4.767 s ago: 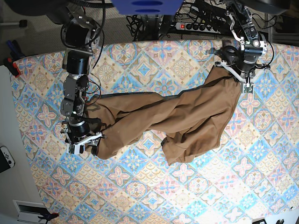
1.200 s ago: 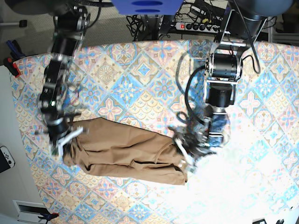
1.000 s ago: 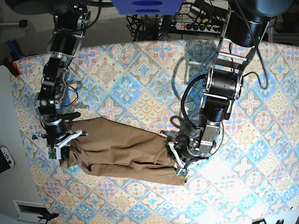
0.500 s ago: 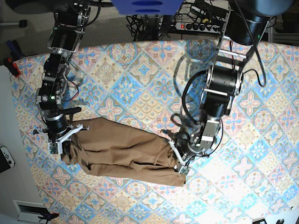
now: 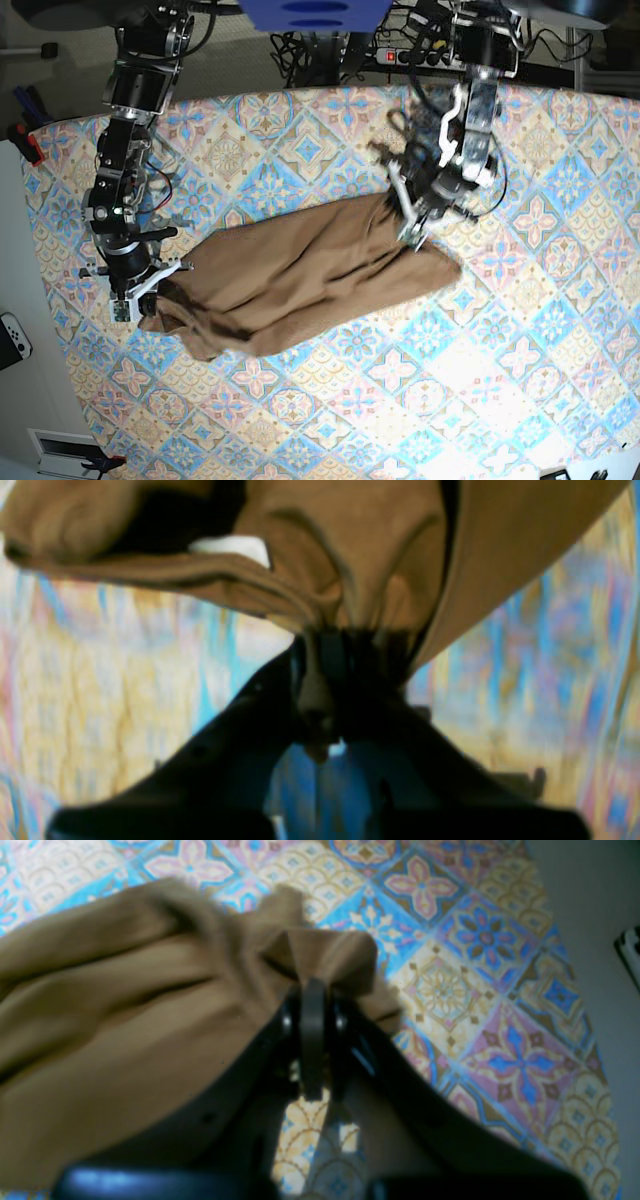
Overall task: Layout the t-shirt on the table in an organized manner, then fold the t-shirt properly
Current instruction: 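Regrasp the t-shirt edge with the left gripper beside the right gripper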
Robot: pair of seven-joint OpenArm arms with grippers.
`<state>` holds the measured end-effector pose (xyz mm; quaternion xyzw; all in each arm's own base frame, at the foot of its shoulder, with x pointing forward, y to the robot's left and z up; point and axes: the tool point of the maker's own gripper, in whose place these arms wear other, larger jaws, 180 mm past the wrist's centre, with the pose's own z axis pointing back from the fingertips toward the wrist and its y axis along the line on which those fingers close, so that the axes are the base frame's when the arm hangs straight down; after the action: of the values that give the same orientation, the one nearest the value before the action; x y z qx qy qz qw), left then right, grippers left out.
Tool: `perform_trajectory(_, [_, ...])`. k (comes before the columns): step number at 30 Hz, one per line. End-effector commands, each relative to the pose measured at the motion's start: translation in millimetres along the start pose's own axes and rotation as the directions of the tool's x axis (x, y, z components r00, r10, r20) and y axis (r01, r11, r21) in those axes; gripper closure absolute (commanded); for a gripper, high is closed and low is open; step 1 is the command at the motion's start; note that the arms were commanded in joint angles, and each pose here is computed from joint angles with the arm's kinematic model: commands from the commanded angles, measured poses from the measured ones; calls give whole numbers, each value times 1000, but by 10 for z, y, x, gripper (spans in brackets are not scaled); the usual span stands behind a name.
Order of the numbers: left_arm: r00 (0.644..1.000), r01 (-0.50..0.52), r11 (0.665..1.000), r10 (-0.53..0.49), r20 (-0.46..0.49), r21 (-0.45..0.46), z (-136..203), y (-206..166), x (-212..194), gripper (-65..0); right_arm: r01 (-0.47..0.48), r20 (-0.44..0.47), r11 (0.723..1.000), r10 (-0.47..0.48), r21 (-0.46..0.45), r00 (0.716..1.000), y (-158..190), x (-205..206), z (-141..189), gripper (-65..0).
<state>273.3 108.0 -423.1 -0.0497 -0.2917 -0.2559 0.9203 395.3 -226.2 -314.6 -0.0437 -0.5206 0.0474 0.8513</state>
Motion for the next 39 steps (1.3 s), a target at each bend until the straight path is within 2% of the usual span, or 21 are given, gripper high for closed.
perform_trajectory(1, [1000, 19, 1000, -18, -26, 23, 58, 76, -46, 0, -3, 70, 1000, 4, -9, 998, -48, 231, 11, 0])
perform_trajectory(7, [1000, 21, 999, -20, -14, 29, 111, 85, -29, 0, 8, 70, 1000, -8, -1, 998, 1, 217, 5, 0])
perform_trajectory(12, [998, 67, 997, -67, 6, 50, 350, 39, 135, -307, 8, 70, 1000, -8, -1, 998, 1, 217, 5, 0])
perform_trajectory(14, [994, 95, 994, -97, 40, 62, 501, 6, 249, -368, 8, 68, 1000, -8, -1, 998, 2, 212, 3, 0])
perform_trajectory(17, [977, 176, 981, -184, 110, 76, 704, -46, 448, -367, 10, 65, 1000, -10, 0, 998, 1, 204, -5, 0])
perform_trajectory(21, [967, 200, 974, -214, 139, 109, 722, 72, 656, -353, 10, 64, 1000, -10, 0, 998, 2, 196, -3, 0])
perform_trajectory(28, [981, 169, 980, -177, 76, 101, 320, 415, 800, -354, 10, 61, 1000, -10, 0, 998, 2, 191, -4, 0])
perform_trajectory(31, [978, 199, 977, -203, 44, 73, 170, 382, 831, -354, 10, 62, 1000, -10, 0, 998, 1, 198, -5, 0])
perform_trajectory(36, [974, 227, 965, -224, -36, 128, 86, 519, 691, -354, 10, 64, 1000, -10, 0, 998, 1, 201, -5, 0])
perform_trajectory(39, [965, 261, 957, -256, -52, 124, 7, 478, 656, -354, 10, 65, 1000, -10, 0, 998, 1, 204, -5, 0])
